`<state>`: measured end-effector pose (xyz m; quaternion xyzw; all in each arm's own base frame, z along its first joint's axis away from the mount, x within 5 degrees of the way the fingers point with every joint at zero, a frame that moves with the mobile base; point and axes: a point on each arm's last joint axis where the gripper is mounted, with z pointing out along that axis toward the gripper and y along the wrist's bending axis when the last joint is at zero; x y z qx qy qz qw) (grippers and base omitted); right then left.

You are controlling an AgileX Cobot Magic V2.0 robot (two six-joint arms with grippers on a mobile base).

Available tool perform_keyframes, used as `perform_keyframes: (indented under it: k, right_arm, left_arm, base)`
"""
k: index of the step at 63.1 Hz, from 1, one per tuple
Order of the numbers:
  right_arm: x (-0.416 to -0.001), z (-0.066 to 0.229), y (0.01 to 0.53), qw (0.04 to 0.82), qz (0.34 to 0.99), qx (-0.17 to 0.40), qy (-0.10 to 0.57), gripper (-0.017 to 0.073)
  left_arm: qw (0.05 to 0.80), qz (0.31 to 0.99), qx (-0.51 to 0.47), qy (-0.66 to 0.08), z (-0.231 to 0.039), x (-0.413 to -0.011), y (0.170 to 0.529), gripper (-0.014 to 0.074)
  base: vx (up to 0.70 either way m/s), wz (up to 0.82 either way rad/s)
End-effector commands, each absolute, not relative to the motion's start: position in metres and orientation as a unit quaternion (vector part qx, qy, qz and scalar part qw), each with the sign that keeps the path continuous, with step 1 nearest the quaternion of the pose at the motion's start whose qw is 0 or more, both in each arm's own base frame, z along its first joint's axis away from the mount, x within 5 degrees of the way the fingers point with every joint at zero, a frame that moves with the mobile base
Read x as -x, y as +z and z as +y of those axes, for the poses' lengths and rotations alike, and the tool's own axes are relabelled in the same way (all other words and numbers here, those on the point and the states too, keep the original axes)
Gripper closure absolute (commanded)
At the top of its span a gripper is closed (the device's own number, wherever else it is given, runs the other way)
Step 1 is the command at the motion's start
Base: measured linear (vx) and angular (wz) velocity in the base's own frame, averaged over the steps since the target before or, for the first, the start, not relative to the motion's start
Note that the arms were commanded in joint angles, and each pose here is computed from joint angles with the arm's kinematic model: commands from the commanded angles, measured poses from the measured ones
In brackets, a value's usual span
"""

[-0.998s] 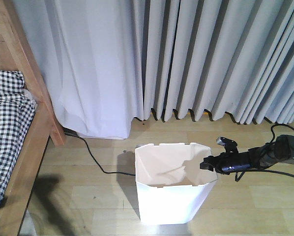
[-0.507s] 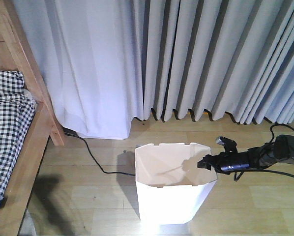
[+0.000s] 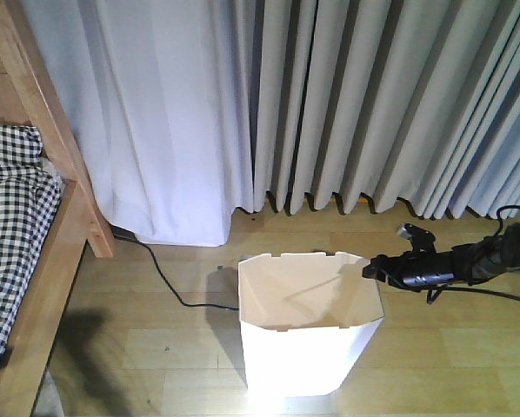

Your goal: Move trash bin to bedside with robot

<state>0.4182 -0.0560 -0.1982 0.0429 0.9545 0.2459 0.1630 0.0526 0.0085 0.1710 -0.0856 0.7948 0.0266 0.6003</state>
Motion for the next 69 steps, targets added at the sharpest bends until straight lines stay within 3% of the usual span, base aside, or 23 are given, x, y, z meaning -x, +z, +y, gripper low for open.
perform_keyframes:
  k: [1, 11, 24, 41, 69]
  right_arm:
    - [-0.435, -0.064, -0.161, 0.199, 0.955, -0.040, 0.215, 0.0014]
    - [-0.411, -0.059, -0.138, 0.194, 0.959, 0.025, 0.203, 0.0014]
    - [-0.385, -0.056, -0.071, 0.205, 0.962, -0.002, 0.180, 0.0017]
    - [-0.350, -0.060, 0.042, 0.261, 0.961, 0.046, 0.085, 0.0017]
    - [-0.251, -0.041, 0.250, 0.509, 0.857, 0.068, -0.026, 0.0017]
  left_arm:
    - [0.631, 0.771, 0.084, 0.024, 0.008, -0.053, 0.176, 0.0600]
    - [0.631, 0.771, 0.084, 0.024, 0.008, -0.053, 0.176, 0.0600]
    - [0.631, 0.771, 0.084, 0.024, 0.008, -0.053, 0.176, 0.0600]
    - [0.631, 0.771, 0.084, 0.024, 0.008, -0.053, 0.176, 0.0600]
    - [0.631, 0.771, 0.084, 0.024, 0.008, -0.053, 0.176, 0.0600]
  base:
    - [0.00, 0.00]
    - [0.00, 0.00]
    - [0.00, 0.00]
    - [0.00, 0.00]
    - [0.00, 0.00]
